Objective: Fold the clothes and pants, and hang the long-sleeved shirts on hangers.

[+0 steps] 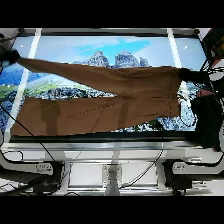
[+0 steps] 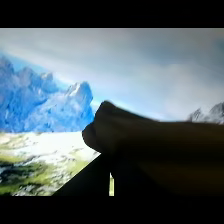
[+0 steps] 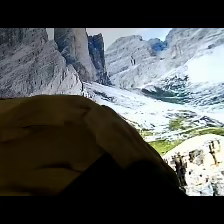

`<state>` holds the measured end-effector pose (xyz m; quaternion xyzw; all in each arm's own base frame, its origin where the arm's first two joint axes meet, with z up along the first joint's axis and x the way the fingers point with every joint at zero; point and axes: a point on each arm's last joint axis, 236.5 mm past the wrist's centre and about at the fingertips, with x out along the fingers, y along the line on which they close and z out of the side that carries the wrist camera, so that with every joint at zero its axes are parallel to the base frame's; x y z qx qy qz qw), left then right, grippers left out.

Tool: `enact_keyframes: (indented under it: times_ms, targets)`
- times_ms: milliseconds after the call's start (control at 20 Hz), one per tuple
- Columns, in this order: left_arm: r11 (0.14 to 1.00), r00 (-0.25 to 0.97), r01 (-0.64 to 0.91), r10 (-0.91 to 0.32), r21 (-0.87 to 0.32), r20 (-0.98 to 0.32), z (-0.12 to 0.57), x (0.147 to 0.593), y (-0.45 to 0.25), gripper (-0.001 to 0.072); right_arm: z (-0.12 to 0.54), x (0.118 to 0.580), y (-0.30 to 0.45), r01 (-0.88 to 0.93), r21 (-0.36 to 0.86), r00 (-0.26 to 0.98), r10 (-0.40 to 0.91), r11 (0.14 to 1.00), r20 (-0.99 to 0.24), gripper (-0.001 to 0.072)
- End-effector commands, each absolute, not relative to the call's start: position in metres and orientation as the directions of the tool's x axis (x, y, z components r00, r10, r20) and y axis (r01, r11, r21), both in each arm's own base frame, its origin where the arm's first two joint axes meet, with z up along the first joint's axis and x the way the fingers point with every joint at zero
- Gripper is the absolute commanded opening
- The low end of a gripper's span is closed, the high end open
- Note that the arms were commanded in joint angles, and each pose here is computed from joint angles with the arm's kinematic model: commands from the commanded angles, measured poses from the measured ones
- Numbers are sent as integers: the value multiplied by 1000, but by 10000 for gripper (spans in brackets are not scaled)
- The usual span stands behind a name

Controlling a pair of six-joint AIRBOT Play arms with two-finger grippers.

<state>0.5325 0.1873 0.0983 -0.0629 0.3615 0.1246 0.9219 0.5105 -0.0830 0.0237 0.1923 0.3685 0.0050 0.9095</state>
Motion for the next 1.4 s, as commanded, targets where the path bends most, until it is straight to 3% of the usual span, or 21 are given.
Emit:
enact_keyframes:
  times_ms: [0,100,250,550,850,1350]
  targets:
    - [965,449,-242,203,100,-870,6,467,198,17,22,509,-79,125,358,719,164,925,-675,32]
    - [964,359,-251,173,83,-917,-46,435,194,18,22,509,-79,125,358,719,164,925,-675,32]
    - [964,337,-253,163,78,-927,-79,420,189,18,22,509,-79,125,357,719,164,926,-676,32]
    - [946,459,-314,220,74,-861,-66,446,205,18,24,512,-84,133,345,733,142,929,-665,32]
    - [897,598,-441,294,0,-745,-39,476,229,18,36,533,-114,198,301,808,19,933,-589,32]
    - [877,588,-479,309,-14,-748,-41,469,243,19,-11,535,-116,246,332,761,30,910,-648,32]
